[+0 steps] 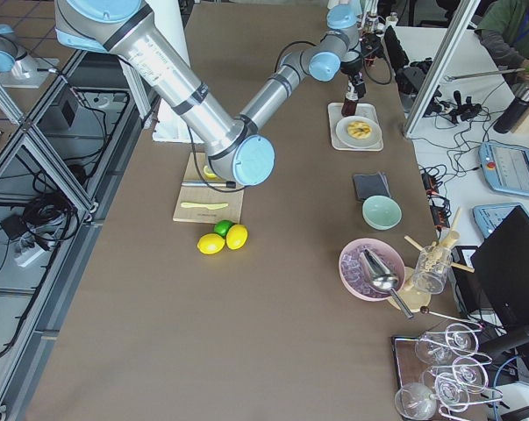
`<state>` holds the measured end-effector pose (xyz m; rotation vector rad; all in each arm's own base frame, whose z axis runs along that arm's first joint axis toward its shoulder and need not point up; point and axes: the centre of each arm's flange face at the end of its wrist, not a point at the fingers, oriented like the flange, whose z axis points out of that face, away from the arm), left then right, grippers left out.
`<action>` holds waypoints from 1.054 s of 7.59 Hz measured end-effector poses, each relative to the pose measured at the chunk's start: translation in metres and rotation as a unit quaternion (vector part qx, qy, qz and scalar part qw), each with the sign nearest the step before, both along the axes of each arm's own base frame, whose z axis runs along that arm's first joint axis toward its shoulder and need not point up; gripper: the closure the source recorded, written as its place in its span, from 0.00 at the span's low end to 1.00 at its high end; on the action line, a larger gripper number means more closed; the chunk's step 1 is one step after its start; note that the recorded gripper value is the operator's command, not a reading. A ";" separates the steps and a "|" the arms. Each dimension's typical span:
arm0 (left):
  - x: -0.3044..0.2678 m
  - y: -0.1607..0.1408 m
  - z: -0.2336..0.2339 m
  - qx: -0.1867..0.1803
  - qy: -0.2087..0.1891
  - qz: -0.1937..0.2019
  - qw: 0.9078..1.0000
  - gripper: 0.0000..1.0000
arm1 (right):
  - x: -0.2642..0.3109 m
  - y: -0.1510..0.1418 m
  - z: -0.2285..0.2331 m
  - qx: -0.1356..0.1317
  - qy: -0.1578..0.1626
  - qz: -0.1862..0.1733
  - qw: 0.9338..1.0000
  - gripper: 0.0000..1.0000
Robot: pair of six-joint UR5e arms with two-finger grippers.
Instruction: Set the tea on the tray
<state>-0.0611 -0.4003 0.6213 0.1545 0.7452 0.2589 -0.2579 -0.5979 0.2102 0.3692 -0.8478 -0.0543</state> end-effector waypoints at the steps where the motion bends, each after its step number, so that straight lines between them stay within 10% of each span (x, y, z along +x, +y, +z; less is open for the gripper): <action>1: 0.000 0.000 0.000 0.000 0.000 0.000 1.000 0.02 | 0.042 0.014 0.045 -0.023 0.036 -0.011 0.999 0.00; 5: 0.002 0.020 0.018 -0.018 -0.001 0.003 1.000 0.02 | 0.207 0.074 0.237 -0.078 0.085 -0.083 0.990 0.00; 8: 0.008 0.033 0.043 -0.033 -0.006 0.021 0.999 0.02 | 0.266 0.138 0.356 -0.168 0.098 -0.080 0.978 0.00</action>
